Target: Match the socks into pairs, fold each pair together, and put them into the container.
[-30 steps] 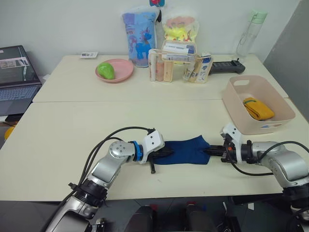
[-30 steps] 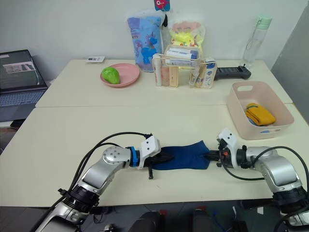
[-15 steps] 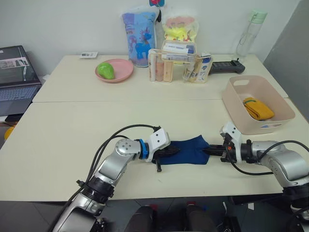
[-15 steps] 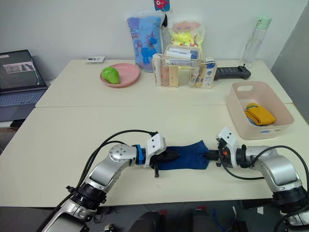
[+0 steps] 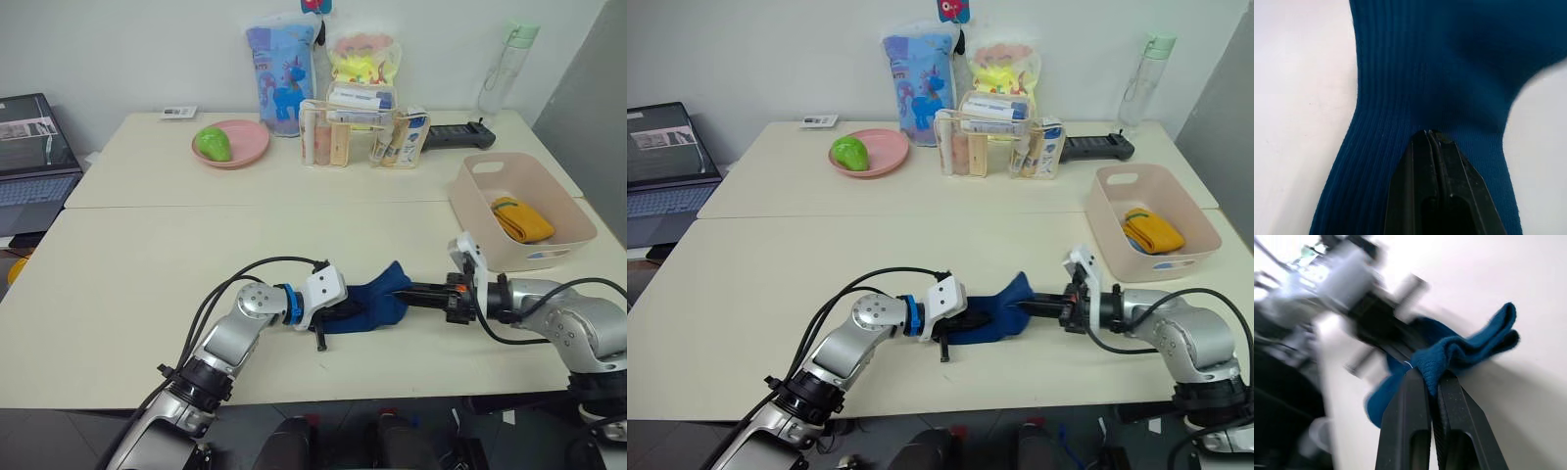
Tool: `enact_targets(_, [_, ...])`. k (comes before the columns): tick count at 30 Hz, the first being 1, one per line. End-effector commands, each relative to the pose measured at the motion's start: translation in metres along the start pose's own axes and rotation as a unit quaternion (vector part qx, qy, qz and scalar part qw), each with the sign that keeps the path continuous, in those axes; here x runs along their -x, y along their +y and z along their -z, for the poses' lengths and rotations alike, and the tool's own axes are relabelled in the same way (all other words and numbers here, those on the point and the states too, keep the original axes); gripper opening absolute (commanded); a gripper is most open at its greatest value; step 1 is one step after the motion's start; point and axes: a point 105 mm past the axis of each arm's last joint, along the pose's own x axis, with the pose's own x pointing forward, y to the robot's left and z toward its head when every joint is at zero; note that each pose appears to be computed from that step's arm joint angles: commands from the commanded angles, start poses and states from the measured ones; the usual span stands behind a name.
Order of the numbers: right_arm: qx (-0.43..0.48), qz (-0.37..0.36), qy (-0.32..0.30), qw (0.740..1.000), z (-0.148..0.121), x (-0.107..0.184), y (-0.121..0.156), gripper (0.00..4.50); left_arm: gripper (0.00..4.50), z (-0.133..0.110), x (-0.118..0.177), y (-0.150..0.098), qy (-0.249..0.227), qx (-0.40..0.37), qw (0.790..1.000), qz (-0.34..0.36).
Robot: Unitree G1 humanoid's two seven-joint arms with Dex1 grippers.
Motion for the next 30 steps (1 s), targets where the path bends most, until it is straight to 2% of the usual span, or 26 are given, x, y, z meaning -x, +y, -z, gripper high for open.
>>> enact_targets(1, [0.008, -0.025, -0.018, 1.000, -0.010, -0.017, 0.012, 0.00, 0.03, 0.012, 0.001, 0.001, 0.018, 0.014, 1.000, -0.009])
enact_targets(5, [0.018, -0.024, -0.018, 0.999, -0.005, -0.041, 0.011, 0.00, 0.03, 0.011, 0.001, -0.001, 0.014, 0.016, 1.000, -0.010])
enact_targets(10, [0.040, -0.010, -0.006, 0.999, 0.003, -0.051, 0.005, 0.00, 0.03, 0.000, 0.016, 0.001, -0.018, 0.041, 0.999, -0.024])
enact_targets(13, [0.057, -0.007, 0.013, 0.998, 0.010, -0.055, 0.002, 0.00, 0.03, -0.014, 0.050, 0.008, -0.017, 0.020, 0.999, -0.040])
enact_targets(17, [0.062, -0.017, 0.018, 0.998, 0.013, -0.066, 0.000, 0.00, 0.03, -0.038, 0.094, 0.014, -0.035, 0.040, 0.997, -0.060])
enact_targets(20, [0.070, -0.014, 0.041, 0.997, 0.019, -0.072, -0.005, 0.00, 0.03, -0.051, 0.114, 0.015, -0.038, 0.044, 0.996, -0.070])
enact_targets(24, [0.079, 0.001, 0.073, 0.994, 0.028, -0.080, -0.016, 0.00, 0.03, -0.060, 0.125, 0.020, -0.041, 0.038, 0.995, -0.086])
enact_targets(28, [0.073, -0.034, 0.066, 0.995, 0.026, -0.086, -0.009, 0.00, 0.03, -0.065, 0.122, 0.026, -0.051, 0.022, 0.994, -0.097])
enact_targets(30, [0.061, -0.048, 0.055, 0.995, 0.022, -0.084, -0.005, 0.59, 0.00, -0.072, 0.115, 0.028, -0.059, 0.002, 0.994, -0.096])
